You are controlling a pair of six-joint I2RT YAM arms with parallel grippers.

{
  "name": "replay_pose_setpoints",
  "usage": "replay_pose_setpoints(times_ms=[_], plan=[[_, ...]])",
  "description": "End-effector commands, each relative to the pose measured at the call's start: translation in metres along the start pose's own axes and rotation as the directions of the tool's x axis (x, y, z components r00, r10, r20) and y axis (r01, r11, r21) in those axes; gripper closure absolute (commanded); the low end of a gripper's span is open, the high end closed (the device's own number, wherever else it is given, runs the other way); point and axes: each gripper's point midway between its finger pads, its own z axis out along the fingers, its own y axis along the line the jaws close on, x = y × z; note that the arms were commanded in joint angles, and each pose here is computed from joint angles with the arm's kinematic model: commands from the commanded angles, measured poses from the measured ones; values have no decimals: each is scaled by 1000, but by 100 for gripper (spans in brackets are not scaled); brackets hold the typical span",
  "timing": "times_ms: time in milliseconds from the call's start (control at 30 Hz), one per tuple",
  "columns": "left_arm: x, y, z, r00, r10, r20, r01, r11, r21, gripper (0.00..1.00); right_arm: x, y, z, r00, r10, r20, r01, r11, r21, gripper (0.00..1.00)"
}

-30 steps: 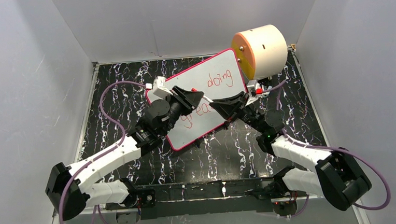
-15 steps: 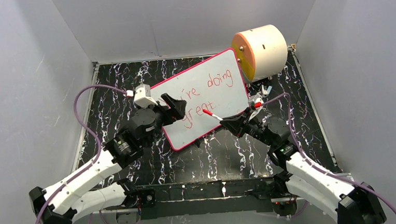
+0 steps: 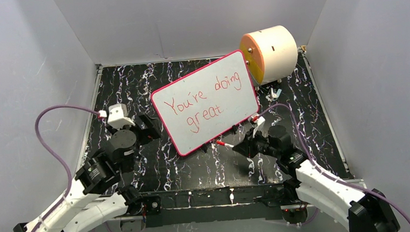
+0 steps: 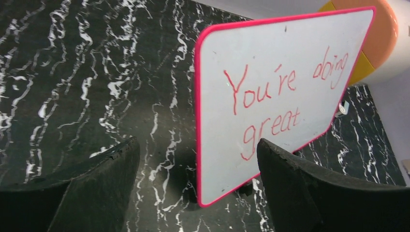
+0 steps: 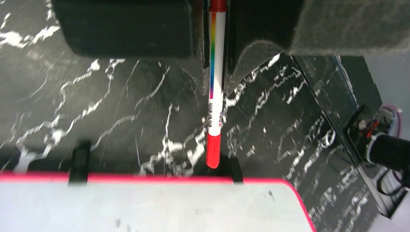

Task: Write a sentence on the whiteboard
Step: Place the whiteboard marker at the center of the board.

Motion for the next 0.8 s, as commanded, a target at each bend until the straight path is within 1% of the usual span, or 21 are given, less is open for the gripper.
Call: replay_pose_setpoints(times_ms=[0,133,333,500,533,567,600,633,767], plan=[[-16,35,-11,995,70,65,-63,992,-108,13,33,-6,0,989,98,-108,-95,995,25,100],[-21,41,-15,994,54,95,-42,992,-116,12,53,-18,2,972,174,-160,-161,983,91,100],[-20,45,-16,994,61,95,-49,991,-124,12,64,-27,1,960,216,-179,-191,970,149,100],[-19,49,-17,993,74,88,-61,988,-145,12,63,-36,-4,961,220,-166,-184,960,210,92],[-18,50,-18,993,75,86,-62,987,-149,12,62,-37,-5,963,219,-160,-182,959,217,71],[-18,51,-18,994,75,84,-62,987,-149,12,61,-37,-6,964,216,-153,-180,959,221,46],[-18,51,-18,994,75,84,-62,987,-148,12,59,-37,-7,966,215,-147,-180,958,222,32],[-18,51,-19,994,74,85,-61,987,-148,12,58,-36,-8,967,213,-142,-179,958,223,27],[-19,53,-20,994,73,85,-60,987,-149,12,47,-34,-11,971,202,-128,-169,958,232,25]])
